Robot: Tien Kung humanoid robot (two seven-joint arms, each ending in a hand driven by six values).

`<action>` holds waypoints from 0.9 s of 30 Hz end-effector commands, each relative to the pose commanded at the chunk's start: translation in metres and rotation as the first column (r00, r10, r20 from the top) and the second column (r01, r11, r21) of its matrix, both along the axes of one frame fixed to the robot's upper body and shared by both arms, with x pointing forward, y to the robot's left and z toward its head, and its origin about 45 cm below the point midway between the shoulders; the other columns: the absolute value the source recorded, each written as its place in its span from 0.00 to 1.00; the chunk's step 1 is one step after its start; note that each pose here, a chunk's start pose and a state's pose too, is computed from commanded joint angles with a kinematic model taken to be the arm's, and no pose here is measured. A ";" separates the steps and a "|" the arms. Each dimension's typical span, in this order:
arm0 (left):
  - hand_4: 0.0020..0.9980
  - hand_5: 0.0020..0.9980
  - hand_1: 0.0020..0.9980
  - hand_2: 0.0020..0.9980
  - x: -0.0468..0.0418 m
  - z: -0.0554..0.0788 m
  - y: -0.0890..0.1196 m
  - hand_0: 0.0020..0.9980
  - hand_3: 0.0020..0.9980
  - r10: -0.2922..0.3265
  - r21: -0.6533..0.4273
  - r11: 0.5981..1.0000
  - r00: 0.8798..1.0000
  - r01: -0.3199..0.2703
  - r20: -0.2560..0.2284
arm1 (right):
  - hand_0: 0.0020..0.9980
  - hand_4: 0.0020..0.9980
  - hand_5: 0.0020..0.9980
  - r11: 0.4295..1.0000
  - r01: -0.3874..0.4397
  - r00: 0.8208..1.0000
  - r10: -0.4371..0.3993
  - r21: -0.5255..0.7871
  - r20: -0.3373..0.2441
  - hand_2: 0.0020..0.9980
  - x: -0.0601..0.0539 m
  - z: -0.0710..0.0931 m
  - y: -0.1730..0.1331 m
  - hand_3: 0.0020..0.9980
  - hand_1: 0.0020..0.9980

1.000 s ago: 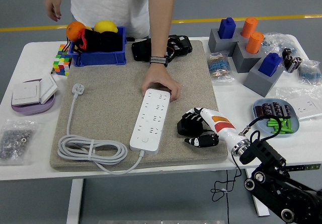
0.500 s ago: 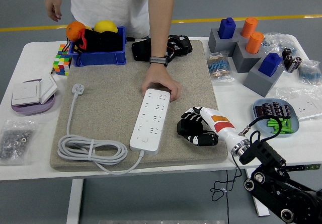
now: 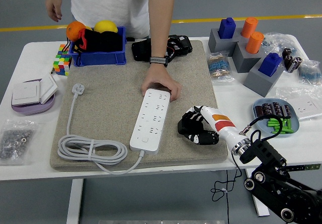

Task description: Press the white button,pick up the black plug,place it near the board,insert it into the board

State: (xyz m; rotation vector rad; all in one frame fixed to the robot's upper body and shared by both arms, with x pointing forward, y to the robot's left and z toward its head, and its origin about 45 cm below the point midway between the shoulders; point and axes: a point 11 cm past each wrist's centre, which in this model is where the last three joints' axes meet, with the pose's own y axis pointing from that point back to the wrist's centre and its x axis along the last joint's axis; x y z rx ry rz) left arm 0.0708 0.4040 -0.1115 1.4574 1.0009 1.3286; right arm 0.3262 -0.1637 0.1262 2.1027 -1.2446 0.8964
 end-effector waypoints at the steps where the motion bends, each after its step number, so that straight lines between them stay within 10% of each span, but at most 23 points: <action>1: 0.58 0.38 0.63 0.64 -0.0001 0.000 0.000 0.63 0.69 0.000 0.000 1.000 1.000 0.000 0.000 | 0.48 0.87 0.07 1.000 -0.001 1.000 0.001 0.000 0.001 0.58 0.000 0.000 0.000 0.53 0.53; 27: 0.58 0.38 0.63 0.64 0.0003 0.000 0.000 0.63 0.69 -0.002 0.000 1.000 1.000 0.002 0.000 | 0.46 0.83 0.02 1.000 0.006 1.000 -0.006 -0.003 0.019 0.57 0.001 -0.001 -0.001 0.35 0.52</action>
